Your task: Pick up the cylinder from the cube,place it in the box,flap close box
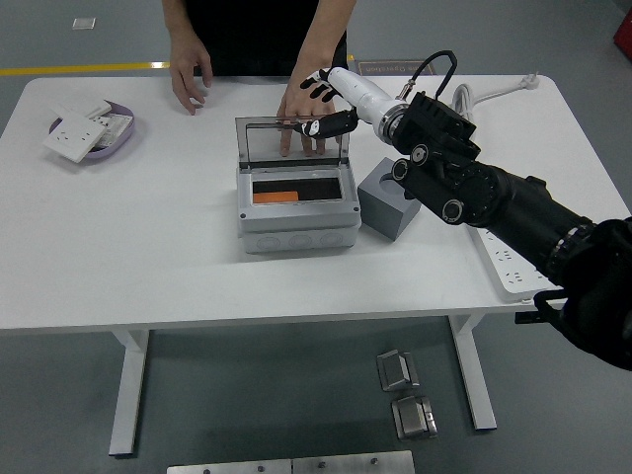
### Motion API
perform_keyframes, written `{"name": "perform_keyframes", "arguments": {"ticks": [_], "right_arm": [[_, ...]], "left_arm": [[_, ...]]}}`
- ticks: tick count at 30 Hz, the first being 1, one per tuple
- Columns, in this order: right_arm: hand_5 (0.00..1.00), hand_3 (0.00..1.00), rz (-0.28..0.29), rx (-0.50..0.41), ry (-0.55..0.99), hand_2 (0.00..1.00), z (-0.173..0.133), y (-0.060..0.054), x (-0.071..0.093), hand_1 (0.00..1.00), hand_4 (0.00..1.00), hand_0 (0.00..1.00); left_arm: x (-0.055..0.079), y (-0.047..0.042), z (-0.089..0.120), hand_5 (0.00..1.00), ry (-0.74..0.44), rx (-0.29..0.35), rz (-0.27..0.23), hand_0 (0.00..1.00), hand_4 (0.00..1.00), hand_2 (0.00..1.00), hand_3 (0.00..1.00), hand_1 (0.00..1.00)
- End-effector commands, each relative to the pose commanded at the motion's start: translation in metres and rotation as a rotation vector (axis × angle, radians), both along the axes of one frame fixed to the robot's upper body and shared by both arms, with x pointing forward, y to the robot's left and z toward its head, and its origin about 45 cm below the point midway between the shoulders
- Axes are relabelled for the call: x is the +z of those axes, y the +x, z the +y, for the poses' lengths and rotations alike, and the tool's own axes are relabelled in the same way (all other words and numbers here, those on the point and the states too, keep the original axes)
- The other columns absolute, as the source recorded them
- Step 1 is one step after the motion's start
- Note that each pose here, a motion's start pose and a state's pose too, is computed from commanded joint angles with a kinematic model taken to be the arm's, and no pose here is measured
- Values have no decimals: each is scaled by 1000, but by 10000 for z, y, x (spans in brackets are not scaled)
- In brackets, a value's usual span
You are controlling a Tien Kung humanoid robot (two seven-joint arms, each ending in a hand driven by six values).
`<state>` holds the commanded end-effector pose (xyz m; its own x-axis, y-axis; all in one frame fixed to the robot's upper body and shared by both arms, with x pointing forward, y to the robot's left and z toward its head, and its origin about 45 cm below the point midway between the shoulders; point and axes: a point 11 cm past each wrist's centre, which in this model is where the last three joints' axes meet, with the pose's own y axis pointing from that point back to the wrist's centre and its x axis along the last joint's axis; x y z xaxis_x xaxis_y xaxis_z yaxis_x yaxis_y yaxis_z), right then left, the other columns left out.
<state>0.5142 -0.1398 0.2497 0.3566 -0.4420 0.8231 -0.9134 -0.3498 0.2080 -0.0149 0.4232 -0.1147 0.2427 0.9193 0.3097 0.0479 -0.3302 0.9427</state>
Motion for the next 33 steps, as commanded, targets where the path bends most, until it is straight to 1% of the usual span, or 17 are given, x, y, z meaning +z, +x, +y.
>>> {"name": "perform_keyframes", "arguments": {"ticks": [6,11,16,28,30,33], "right_arm": [[317,810,16,11,-6,749,12,-53,-109,747,836,856],[321,809,16,27,-7,747,59,-82,-127,745,834,854],[321,809,6,68,-20,747,187,-145,-130,745,834,854],[323,807,-23,242,-62,746,671,-487,-193,744,829,850],[323,804,-26,254,-67,745,690,-517,-195,741,830,849],[323,804,-28,254,-77,745,640,-522,-196,741,830,849]], "left_arm": [[-7,7,-22,241,-4,-1,-1,582,633,539,597,622],[-12,1,-37,245,-7,-2,0,582,633,538,596,622],[-17,-38,-51,245,-8,5,3,582,633,538,596,622],[-34,-115,-101,240,-14,10,10,582,628,538,595,622],[-36,-122,-107,239,-15,10,9,582,623,538,593,622],[-38,-132,-114,239,-16,12,9,582,623,538,593,622]]}}
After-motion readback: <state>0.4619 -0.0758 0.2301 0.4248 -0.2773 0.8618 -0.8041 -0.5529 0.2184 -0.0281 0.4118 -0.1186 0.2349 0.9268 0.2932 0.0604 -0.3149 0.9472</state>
